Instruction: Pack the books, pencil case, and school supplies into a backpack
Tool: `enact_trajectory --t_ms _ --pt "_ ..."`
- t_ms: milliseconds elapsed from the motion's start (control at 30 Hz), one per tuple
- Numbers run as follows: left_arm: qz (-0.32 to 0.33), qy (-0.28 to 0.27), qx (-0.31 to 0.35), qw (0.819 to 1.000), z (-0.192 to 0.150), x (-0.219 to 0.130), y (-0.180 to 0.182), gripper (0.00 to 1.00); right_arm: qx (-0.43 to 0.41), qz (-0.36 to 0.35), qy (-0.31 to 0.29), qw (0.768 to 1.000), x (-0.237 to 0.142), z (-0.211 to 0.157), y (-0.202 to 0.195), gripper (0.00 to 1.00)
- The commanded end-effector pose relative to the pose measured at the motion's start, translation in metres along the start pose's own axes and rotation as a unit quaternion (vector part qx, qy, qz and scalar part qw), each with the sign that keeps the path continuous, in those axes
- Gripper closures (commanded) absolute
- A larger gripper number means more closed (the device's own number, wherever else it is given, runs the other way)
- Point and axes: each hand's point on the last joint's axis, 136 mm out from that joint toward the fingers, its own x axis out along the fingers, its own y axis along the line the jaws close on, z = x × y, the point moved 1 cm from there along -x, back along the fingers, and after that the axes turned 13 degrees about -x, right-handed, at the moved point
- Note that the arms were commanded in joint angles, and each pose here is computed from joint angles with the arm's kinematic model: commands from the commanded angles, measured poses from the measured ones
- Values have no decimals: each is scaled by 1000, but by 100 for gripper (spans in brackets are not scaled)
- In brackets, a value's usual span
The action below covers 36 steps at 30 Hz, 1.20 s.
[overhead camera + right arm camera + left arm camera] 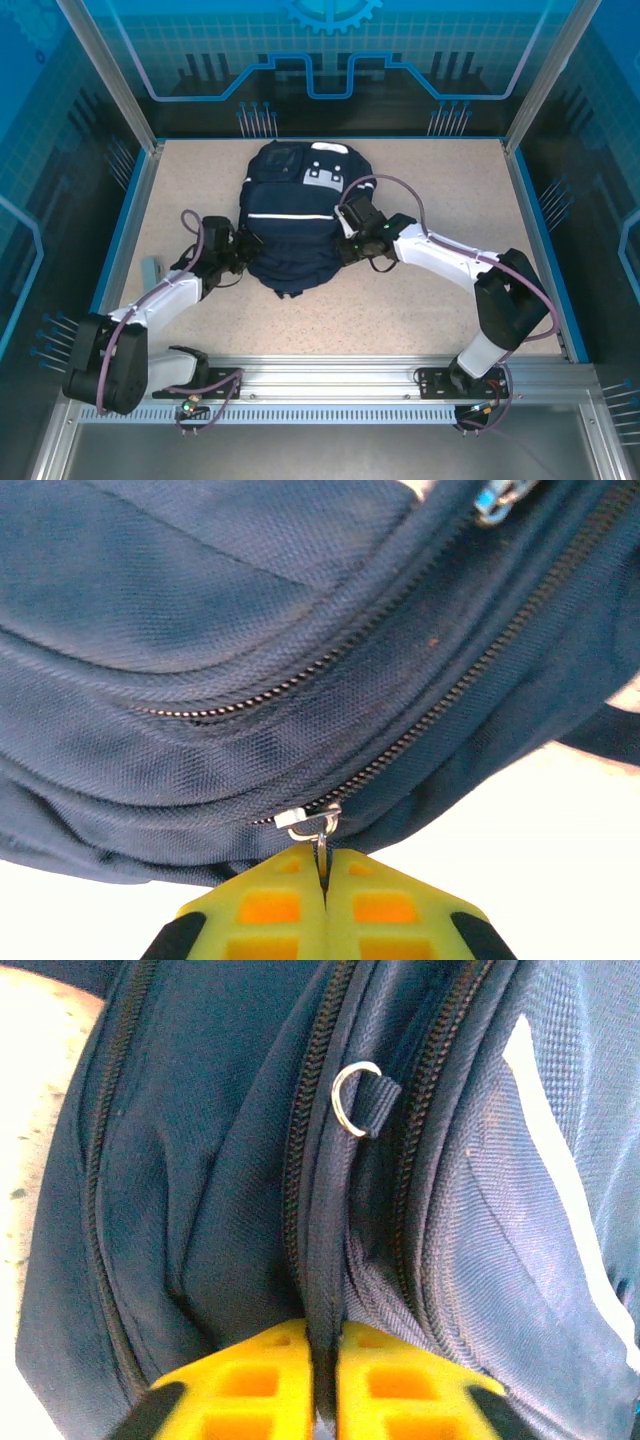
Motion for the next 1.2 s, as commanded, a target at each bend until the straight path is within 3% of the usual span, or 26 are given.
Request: enact_trajectory --t_ms 0,233,567,833,1167 --pt "26 -36 14 999 19 -19 4 72 -36 86 -31 995 -3 22 45 100" --pt "4 10 0 1000 1 -42 -6 51 -37 163 -57 984 11 49 90 100" --pt "-59 75 -61 994 -21 -33 -19 50 -45 203 -65 976 13 63 114 100" --pt "-32 42 -70 996 -12 -23 -9 58 -46 188 -59 979 12 57 109 100" --pt "-16 41 -64 997 -8 -6 -2 86 -58 87 -49 993 7 45 71 100"
